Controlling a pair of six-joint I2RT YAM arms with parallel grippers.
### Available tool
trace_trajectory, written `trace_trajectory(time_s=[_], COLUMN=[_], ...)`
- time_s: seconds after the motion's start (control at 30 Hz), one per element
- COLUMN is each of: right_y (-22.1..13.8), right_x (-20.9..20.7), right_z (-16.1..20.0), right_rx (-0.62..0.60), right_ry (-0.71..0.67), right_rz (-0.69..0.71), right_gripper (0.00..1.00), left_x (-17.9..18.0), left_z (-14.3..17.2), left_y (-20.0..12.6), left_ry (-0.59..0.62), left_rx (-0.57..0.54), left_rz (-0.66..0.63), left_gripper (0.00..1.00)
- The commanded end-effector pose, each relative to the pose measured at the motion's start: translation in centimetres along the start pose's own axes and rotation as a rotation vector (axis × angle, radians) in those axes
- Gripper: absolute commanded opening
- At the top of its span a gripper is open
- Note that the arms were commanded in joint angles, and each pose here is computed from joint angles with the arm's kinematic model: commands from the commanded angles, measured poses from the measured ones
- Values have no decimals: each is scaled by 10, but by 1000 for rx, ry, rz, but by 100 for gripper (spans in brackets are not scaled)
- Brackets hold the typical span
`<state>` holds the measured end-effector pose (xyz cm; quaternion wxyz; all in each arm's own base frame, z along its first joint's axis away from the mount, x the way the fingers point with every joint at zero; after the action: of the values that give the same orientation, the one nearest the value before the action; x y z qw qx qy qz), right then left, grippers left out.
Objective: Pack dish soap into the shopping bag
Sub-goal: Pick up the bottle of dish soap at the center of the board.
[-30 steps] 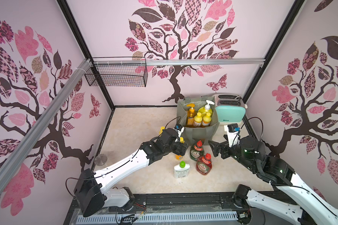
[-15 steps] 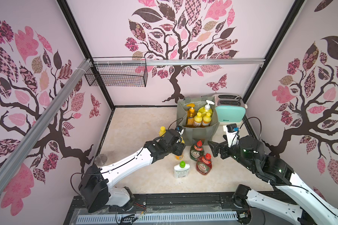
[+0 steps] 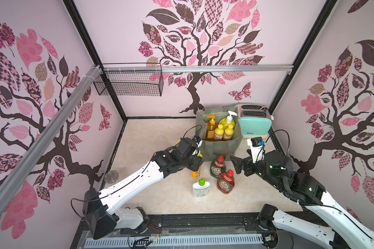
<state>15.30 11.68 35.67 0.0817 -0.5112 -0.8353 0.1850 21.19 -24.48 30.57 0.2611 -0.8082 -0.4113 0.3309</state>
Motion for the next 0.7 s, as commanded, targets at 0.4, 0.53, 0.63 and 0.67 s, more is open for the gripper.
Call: trace_trajectory(time_s=[0.4,0.53,0.63,0.67], right_y=[-8,-12,-16,-17], right_x=[-5,-7,-10,-10], right_z=[7,9,9,10], right_rx=[24,24,17,16], right_ry=[-11,-12,-8,-7], right_rz=[9,22,30,32], right_gripper=[100,100,100,100], left_x=[-74,-79,-83,-84], left_z=[-119,-143,-158,-163], left_y=[-190,-199,-188,-182], left_ry=[41,39,43,47], left_rx=[-480,-597,-636,-643], left_rz=[423,399,378,361], left_gripper=[18,16,13,12])
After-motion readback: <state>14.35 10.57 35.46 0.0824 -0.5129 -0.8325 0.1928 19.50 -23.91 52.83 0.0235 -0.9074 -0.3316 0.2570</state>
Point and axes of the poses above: each gripper's point midway between its finger pads, its own y axis out along the fingers, its own x axis along the line the jaws close on, z = x × y, the point moved 7 cm from there along -y, back along the fingers, and after that the axes turned 12 degrees about -y, right-handed, at the moved point
